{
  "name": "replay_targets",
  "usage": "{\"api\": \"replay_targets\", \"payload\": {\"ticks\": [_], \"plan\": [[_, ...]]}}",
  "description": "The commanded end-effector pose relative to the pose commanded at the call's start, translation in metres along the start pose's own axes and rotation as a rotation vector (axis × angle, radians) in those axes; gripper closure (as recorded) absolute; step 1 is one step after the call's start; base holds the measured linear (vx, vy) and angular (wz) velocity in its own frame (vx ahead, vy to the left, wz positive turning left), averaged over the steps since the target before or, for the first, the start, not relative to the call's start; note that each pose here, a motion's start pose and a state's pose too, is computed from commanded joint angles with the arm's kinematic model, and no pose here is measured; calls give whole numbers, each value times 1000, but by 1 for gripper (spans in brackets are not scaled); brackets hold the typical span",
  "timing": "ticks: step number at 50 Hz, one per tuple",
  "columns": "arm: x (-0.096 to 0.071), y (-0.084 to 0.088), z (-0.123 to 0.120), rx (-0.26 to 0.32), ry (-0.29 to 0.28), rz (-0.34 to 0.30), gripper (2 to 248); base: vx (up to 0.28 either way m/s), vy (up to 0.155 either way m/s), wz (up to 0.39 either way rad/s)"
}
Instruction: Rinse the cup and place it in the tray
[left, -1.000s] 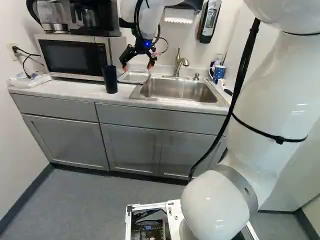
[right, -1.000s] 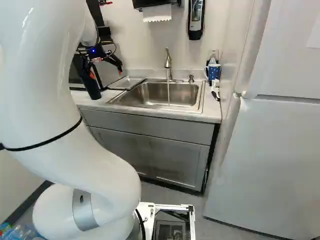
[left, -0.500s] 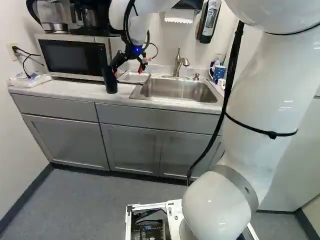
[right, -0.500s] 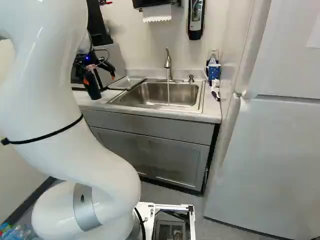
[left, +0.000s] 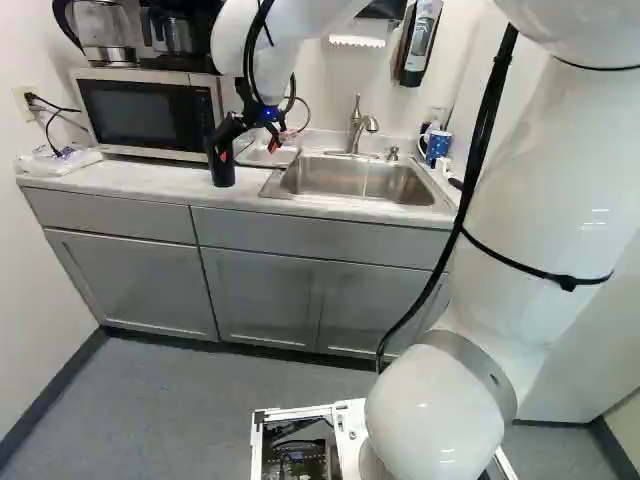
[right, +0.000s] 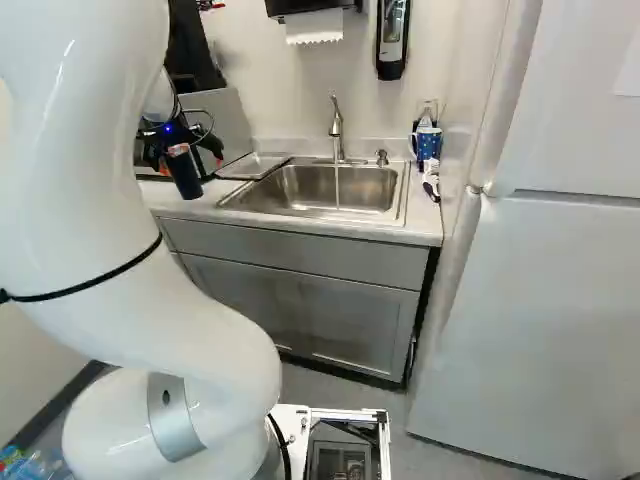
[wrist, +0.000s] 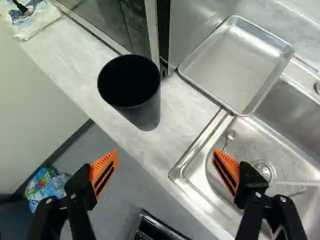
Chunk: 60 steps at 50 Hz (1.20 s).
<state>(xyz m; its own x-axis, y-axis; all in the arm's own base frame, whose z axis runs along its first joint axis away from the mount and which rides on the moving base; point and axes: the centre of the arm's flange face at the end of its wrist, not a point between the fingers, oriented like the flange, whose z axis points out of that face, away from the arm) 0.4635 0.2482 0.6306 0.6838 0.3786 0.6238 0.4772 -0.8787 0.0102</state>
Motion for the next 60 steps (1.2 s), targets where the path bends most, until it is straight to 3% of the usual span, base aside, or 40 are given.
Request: {"api": "replay_targets", "payload": {"ticks": [12,36,60], "plan": [[-15,0,1,0,54,0,3,0,0,0],[-12,-1,26,1,167,-1,3,0,0,0],[-21,-16,41,22,260,-20,3,0,0,0]]}}
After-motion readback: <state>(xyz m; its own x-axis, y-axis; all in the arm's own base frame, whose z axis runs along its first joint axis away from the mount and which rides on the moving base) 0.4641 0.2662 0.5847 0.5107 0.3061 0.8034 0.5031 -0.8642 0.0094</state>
